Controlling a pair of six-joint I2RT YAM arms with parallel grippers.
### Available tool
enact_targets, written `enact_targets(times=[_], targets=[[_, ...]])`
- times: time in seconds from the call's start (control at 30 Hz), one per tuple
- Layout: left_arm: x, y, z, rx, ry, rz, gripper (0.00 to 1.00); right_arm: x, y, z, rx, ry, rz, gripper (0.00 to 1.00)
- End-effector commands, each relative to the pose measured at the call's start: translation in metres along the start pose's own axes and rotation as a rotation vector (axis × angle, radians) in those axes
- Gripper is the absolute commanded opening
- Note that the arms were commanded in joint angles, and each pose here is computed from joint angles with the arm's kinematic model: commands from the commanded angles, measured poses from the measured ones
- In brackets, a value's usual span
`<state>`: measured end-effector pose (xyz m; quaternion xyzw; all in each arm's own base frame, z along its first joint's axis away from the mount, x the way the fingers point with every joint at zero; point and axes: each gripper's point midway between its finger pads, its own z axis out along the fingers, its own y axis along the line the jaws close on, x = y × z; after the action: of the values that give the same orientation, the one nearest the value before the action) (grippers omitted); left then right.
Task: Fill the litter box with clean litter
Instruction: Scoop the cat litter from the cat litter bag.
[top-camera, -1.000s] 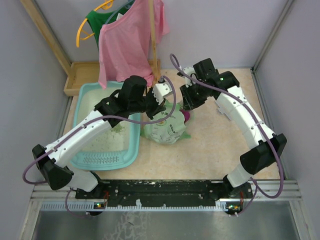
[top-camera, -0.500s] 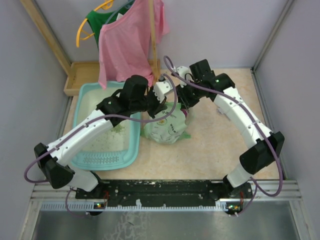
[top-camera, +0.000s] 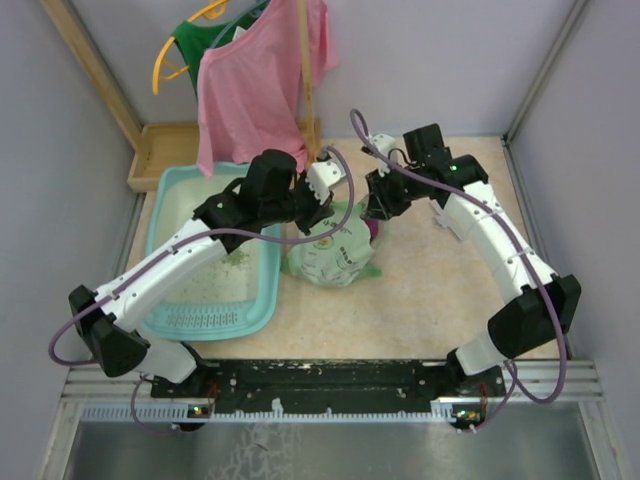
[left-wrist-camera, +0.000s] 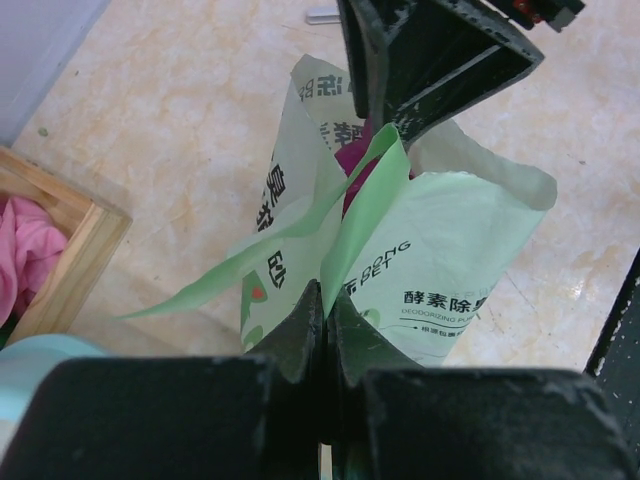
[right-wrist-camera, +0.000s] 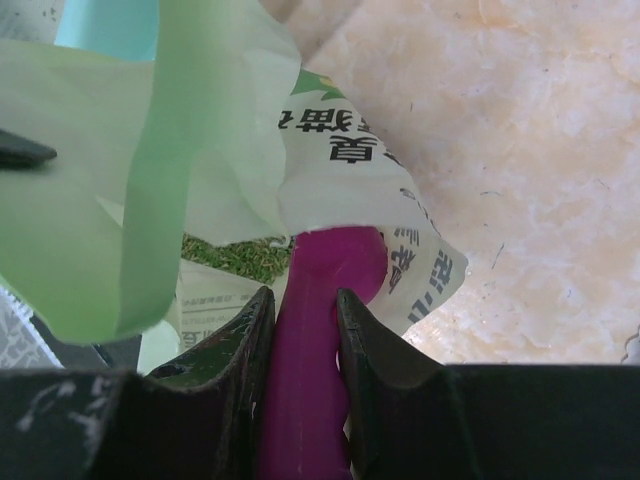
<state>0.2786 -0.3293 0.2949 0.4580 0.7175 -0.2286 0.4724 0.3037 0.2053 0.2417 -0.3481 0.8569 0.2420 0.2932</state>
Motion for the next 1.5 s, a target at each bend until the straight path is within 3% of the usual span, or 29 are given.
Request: enact_targets(times=[0.0, 0.33, 0.8, 1.1, 1.47], targets=[[-0.054, 0.007, -0.017, -0.040, -0.159, 0.041, 0.00, 0.080, 0.021, 0.012, -0.109, 0.248, 0.138, 0.00], [-0.054, 0.015, -0.024, -0.085, -0.130, 0.053, 0.00, 0.109, 0.052, -0.023, -0.223, 0.313, 0.102, 0.00], [-0.061, 0.015, -0.022, -0.072, -0.133, 0.068, 0.00, 0.118, 0.044, -0.037, -0.219, 0.362, 0.023, 0.00], [-0.081, 0.016, -0.024, -0.066, -0.161, 0.082, 0.00, 0.092, 0.055, -0.035, -0.363, 0.350, 0.102, 0.00], [-0.105, 0.013, -0.029, -0.083, -0.192, 0.096, 0.00, 0.054, 0.076, -0.026, -0.621, 0.232, 0.289, 0.00]])
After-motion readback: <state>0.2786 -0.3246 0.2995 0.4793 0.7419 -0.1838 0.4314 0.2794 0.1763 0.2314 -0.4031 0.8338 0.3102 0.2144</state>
